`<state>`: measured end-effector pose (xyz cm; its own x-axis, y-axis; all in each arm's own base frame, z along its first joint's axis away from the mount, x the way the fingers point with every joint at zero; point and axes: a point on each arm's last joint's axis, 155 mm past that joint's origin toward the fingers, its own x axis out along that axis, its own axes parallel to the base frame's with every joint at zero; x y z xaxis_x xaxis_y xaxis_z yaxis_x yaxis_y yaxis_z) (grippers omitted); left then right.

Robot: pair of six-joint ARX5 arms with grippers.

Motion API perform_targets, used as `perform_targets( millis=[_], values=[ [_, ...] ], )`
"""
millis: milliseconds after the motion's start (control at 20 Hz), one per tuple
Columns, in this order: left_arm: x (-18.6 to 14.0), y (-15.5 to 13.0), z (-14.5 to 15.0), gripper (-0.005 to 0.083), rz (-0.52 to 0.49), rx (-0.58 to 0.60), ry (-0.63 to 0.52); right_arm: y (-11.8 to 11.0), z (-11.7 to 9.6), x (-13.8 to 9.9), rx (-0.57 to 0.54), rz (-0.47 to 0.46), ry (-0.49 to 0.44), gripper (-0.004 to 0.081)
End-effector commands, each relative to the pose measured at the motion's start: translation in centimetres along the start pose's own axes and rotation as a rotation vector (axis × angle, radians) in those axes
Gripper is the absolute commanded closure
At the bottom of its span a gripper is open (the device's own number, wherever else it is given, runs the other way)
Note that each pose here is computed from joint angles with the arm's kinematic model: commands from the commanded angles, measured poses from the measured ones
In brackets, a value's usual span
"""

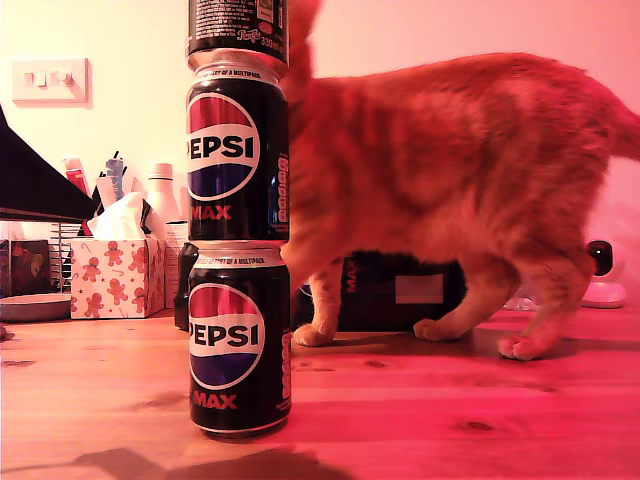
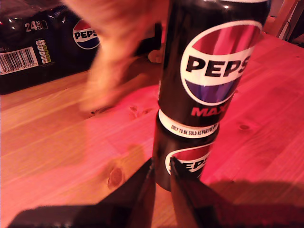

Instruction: Stack up the Pepsi cans on top of each other

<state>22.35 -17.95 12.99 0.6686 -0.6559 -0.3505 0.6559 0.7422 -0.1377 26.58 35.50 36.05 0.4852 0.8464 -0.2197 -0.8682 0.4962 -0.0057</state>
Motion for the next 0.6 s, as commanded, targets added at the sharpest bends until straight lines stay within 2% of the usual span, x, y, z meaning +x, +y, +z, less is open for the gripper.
perform_targets(
  millis=[0, 150, 300, 400, 550],
  values=[
    [0.1, -0.1, -0.6, 0.0699, -0.004, 0.009, 0.006, 0.2, 0.8, -0.3, -0.007, 0.003, -0.018, 0.0074],
    [0.1, -0.1, -0.6, 0.0699, -0.004, 0.009, 0.006, 0.2, 1.9, -1.0, -0.034, -0.001, -0.042, 0.0074],
    [0.1, -0.1, -0.6, 0.0699, -0.004, 0.008, 0.006, 0.4, 4.1, -2.8, -0.069, -0.007, -0.072, 0.0074],
    [0.1, -0.1, -0.6, 0.0699, -0.004, 0.009, 0.006, 0.1, 4.9, -4.2, -0.065, -0.033, -0.052, 0.0075],
    [0.1, -0.1, -0.6, 0.0699, -0.004, 0.016, 0.006, -0.5, 4.7, -5.9, -0.054, -0.077, 0.01, 0.0078]
  ],
)
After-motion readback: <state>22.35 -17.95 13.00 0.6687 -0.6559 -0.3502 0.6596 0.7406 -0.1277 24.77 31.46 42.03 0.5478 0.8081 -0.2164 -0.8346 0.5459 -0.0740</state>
